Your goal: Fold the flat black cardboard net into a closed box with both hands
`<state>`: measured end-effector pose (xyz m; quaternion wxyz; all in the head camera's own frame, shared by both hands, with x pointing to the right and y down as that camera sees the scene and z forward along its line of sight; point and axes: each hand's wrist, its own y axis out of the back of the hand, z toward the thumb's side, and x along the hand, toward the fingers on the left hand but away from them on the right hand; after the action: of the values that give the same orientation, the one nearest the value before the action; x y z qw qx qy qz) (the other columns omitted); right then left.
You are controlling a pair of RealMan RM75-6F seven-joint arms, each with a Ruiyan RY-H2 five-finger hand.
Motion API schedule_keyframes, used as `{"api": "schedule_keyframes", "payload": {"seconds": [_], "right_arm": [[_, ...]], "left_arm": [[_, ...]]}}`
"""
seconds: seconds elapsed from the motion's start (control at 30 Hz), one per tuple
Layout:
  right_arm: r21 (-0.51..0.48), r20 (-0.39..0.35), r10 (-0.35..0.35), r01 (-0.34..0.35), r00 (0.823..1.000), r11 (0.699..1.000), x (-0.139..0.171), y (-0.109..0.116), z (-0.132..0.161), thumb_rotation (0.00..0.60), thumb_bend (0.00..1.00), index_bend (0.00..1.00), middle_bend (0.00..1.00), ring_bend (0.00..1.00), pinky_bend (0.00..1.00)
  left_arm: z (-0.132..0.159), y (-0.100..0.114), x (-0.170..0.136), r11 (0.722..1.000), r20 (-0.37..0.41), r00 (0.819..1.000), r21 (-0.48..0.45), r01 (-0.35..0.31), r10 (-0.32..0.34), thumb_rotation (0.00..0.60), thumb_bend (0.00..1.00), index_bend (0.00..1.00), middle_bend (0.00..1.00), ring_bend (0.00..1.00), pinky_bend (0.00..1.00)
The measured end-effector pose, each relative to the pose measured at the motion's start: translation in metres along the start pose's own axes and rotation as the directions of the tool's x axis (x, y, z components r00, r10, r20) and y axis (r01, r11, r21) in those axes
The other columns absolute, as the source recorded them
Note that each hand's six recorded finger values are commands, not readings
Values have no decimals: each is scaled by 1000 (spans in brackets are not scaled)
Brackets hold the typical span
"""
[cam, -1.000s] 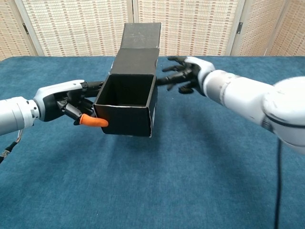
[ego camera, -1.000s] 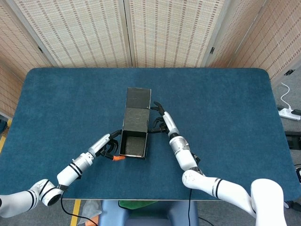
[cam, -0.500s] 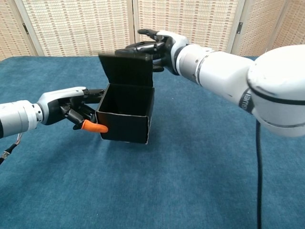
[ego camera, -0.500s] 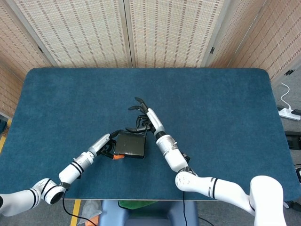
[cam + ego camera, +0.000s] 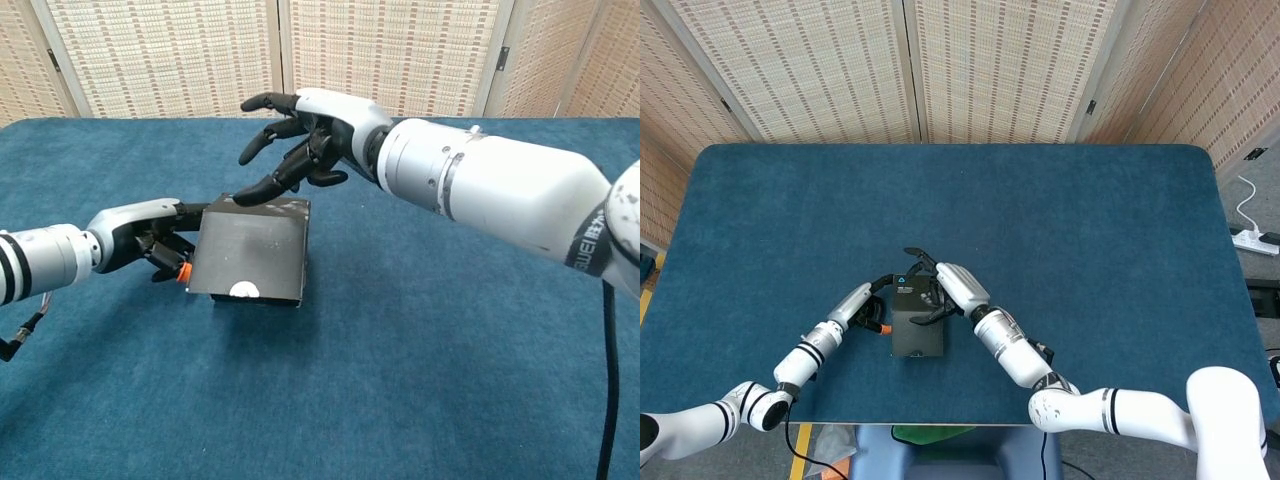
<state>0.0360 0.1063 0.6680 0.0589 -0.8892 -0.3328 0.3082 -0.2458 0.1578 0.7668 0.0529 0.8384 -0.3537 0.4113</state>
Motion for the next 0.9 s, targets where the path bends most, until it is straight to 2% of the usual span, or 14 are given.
{"api": "schedule_keyframes", "payload": {"seconds": [0.2,0.3,0.6,0.8,0.9], "right_arm": [[140,5,1,-2,1000,990,-1,-7,-4,600,0,124,313,687,1000],[190,12,9,-11,1000,982,-2,-13,-8,600,0,129,311,687,1000],[379,-16,-10,15,1000,925,-1,-27,-12,600,0,155,310,687,1000],[493,-45,-24,43,999,869,0,-32,-18,600,0,195,310,688,1000],[557,-69,-28,62,997,828,0,-34,-19,600,0,240,318,692,1000]], "left_arm": [[-2,-1,0,998,-18,1000,65,-19,21,600,229,113,253,681,837],[-2,-2,-1,994,-23,999,102,-25,28,600,226,42,202,672,837],[-2,4,-9,971,-17,998,231,-53,59,600,218,0,131,654,827],[-3,20,-20,930,-14,997,362,-67,77,600,216,0,78,630,829],[0,30,-28,907,-12,997,415,-67,80,600,217,0,56,625,830]]}}
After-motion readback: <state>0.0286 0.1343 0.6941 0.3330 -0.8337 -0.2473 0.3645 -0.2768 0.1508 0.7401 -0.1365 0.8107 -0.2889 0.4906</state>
